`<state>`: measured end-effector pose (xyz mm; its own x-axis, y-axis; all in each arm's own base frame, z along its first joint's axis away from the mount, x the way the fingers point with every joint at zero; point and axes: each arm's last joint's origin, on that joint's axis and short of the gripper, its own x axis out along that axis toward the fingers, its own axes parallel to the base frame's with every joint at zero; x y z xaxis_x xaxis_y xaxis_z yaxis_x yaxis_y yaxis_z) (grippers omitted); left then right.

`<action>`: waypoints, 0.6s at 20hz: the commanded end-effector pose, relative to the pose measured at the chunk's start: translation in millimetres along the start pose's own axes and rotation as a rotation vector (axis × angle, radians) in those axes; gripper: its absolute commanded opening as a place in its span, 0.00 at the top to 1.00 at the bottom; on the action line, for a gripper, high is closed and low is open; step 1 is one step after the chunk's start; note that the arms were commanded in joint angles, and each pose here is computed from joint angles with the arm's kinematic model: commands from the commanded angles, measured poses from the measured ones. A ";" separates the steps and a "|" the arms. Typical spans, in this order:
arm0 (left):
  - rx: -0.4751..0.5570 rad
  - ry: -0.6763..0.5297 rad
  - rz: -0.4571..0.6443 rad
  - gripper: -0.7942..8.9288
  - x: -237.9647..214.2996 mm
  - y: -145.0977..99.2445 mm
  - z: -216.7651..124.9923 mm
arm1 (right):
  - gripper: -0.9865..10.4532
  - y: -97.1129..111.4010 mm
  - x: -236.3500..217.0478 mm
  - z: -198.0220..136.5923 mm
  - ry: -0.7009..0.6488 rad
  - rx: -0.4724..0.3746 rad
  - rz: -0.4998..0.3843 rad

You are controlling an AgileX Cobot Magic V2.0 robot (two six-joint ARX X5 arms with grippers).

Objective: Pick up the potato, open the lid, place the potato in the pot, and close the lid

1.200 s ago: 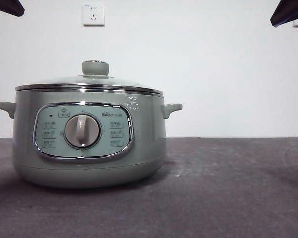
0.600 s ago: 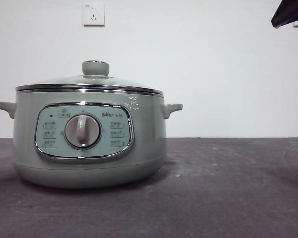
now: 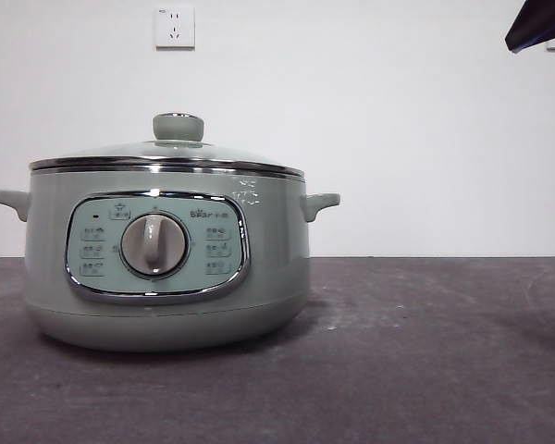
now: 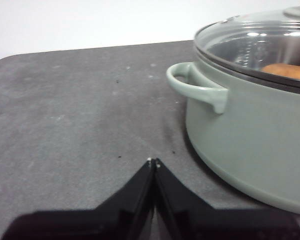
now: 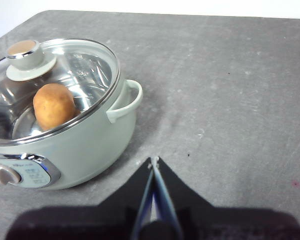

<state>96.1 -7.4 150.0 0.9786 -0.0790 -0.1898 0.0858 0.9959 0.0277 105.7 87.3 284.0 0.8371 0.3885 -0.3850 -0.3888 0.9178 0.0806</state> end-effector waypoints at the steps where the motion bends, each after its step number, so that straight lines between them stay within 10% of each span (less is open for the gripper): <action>1: -0.049 0.014 0.010 0.92 1.3 1.0 -4.9 | 0.91 -0.1 0.4 -1.2 -0.002 0.006 -0.002; 12: -0.053 0.011 0.014 0.92 1.3 1.1 -4.7 | 0.91 -0.2 0.4 -1.3 -0.001 0.006 -0.002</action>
<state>96.1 -6.5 150.0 0.9794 -0.0689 -0.1898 0.0678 0.9976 -0.0125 105.7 87.3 284.0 0.8371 0.3885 -0.3850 -0.3887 0.9178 0.0810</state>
